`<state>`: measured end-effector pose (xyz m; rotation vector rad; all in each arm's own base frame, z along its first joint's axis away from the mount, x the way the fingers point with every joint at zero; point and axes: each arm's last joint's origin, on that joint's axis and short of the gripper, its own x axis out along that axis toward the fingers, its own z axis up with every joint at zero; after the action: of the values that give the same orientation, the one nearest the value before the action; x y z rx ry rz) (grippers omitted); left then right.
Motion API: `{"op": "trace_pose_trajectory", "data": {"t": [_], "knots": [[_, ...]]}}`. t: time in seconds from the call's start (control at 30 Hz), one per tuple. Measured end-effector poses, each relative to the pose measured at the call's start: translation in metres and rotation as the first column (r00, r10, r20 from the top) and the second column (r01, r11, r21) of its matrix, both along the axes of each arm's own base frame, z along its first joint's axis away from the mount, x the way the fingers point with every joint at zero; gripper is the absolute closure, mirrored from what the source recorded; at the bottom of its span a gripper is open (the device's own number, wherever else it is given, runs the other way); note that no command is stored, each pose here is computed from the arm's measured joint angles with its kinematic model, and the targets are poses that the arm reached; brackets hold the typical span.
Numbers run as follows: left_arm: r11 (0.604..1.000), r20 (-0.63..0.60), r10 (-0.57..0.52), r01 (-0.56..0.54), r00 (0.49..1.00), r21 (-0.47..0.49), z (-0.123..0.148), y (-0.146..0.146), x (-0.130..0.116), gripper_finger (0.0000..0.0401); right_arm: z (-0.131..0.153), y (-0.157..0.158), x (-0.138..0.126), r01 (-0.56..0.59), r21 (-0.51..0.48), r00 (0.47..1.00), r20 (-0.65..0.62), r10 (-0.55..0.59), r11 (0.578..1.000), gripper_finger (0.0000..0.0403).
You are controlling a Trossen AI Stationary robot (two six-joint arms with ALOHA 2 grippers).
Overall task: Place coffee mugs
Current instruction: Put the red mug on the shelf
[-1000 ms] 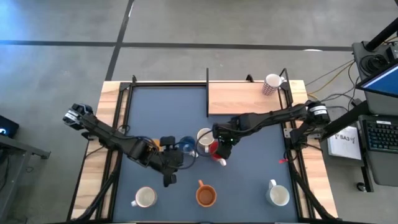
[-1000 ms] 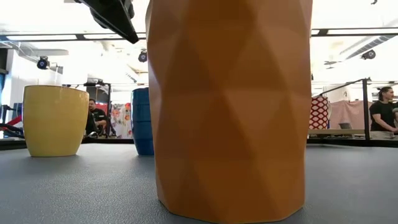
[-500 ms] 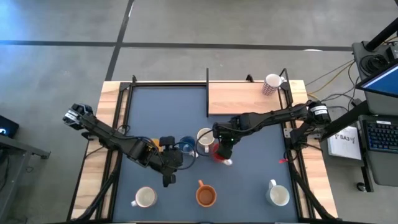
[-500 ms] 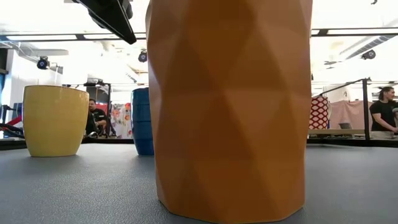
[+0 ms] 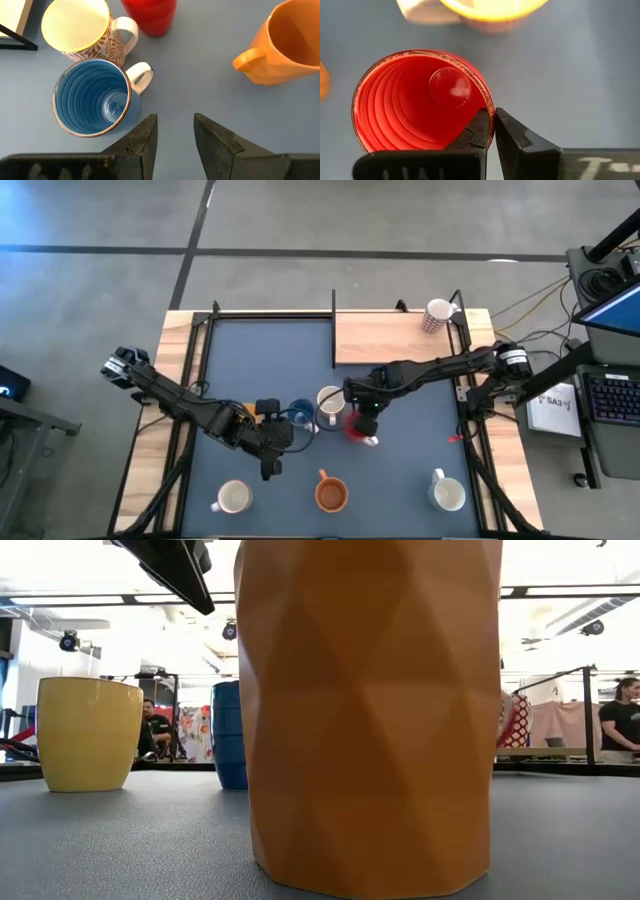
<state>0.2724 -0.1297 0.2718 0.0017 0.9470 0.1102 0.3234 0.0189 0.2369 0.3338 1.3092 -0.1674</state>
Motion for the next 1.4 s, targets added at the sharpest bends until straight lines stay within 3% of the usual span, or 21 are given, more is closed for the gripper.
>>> {"op": "trace_pose_trajectory", "data": {"t": [0.3, 0.83, 1.03, 1.4], "knots": [[1.000, 0.000, -0.001, 0.001, 1.000, 0.000, 0.000, 0.000, 0.000, 0.0291, 0.010, -0.024, -0.021, 0.004, -0.025, 0.994, -0.108, -0.006, 1.000, 0.0393], [0.997, 0.018, -0.030, 0.028, 0.999, 0.067, 0.001, 0.003, 0.002, 0.0291, 0.061, -0.091, -0.082, -0.028, -0.111, 0.997, -0.069, 0.020, 0.993, 0.0393], [0.995, 0.020, -0.028, 0.026, 0.999, 0.097, 0.002, 0.009, 0.005, 0.0291, 0.066, -0.121, -0.101, -0.015, -0.197, 0.994, -0.108, -0.007, 0.980, 0.0393], [0.992, 0.022, 0.005, -0.008, 1.000, 0.126, 0.002, 0.031, 0.015, 0.0291, 0.059, -0.173, -0.125, -0.049, -0.230, 0.983, -0.184, 0.006, 0.972, 0.0393]]}}
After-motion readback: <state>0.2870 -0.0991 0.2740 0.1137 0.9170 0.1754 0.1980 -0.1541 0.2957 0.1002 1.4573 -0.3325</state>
